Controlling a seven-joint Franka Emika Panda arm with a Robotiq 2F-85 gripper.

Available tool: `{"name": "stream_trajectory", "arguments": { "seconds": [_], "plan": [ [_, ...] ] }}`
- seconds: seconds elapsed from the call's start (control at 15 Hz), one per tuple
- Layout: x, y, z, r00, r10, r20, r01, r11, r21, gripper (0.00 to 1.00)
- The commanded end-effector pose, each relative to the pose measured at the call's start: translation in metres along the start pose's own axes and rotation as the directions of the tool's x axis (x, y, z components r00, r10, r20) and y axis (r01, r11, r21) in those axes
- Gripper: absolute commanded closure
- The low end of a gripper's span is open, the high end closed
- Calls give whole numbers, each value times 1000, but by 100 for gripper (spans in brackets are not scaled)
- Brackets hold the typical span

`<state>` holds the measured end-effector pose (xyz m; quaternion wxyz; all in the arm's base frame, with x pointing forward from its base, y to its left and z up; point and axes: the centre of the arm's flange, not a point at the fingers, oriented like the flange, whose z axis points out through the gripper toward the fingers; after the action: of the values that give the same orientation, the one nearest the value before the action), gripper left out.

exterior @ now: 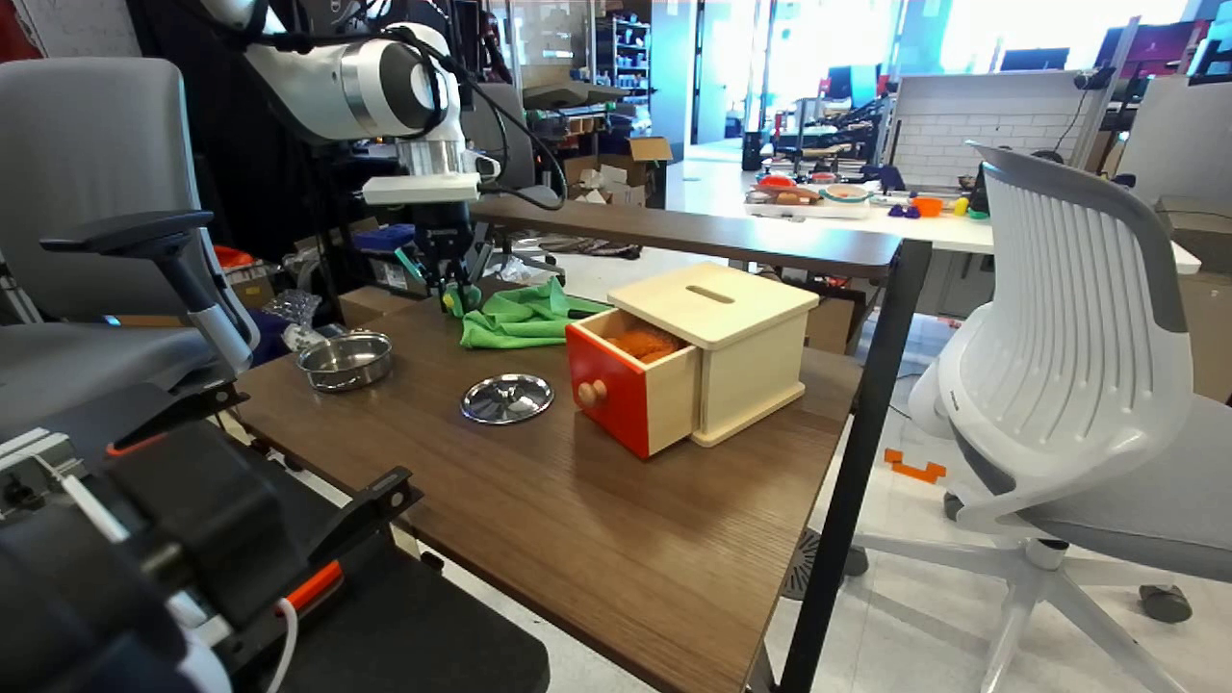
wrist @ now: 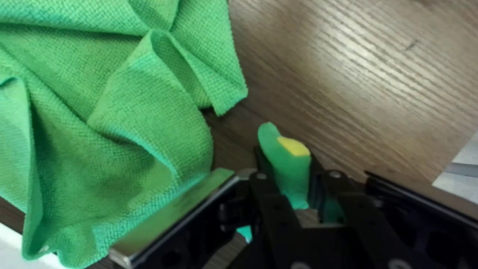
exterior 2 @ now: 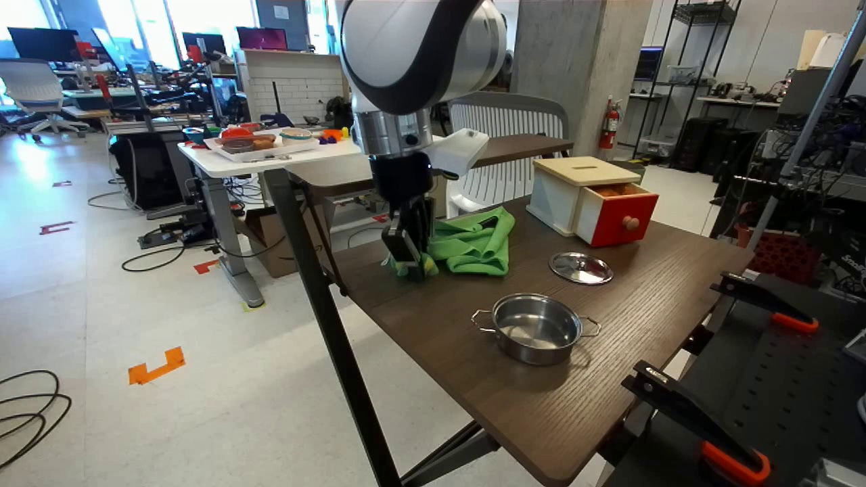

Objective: Put the green plush toy in the silver pot.

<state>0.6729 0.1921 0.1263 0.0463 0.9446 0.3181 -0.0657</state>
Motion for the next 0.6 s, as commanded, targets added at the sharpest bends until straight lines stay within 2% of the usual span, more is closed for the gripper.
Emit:
{"name": "stream_trajectory", "arguments": {
  "seconds": [0.0, 0.13, 0.27, 0.53],
  "plan": [
    [-14, -5, -30, 998, -67, 8, 67, 997, -33, 95],
    [-25, -14, -47, 989, -150, -9, 150, 988, -29, 98],
    [-36, -30, -66, 973, -231, -12, 230, 972, -44, 96],
    [-67, -67, -100, 923, -385, -2, 384, 920, -78, 96]
  ]
}}
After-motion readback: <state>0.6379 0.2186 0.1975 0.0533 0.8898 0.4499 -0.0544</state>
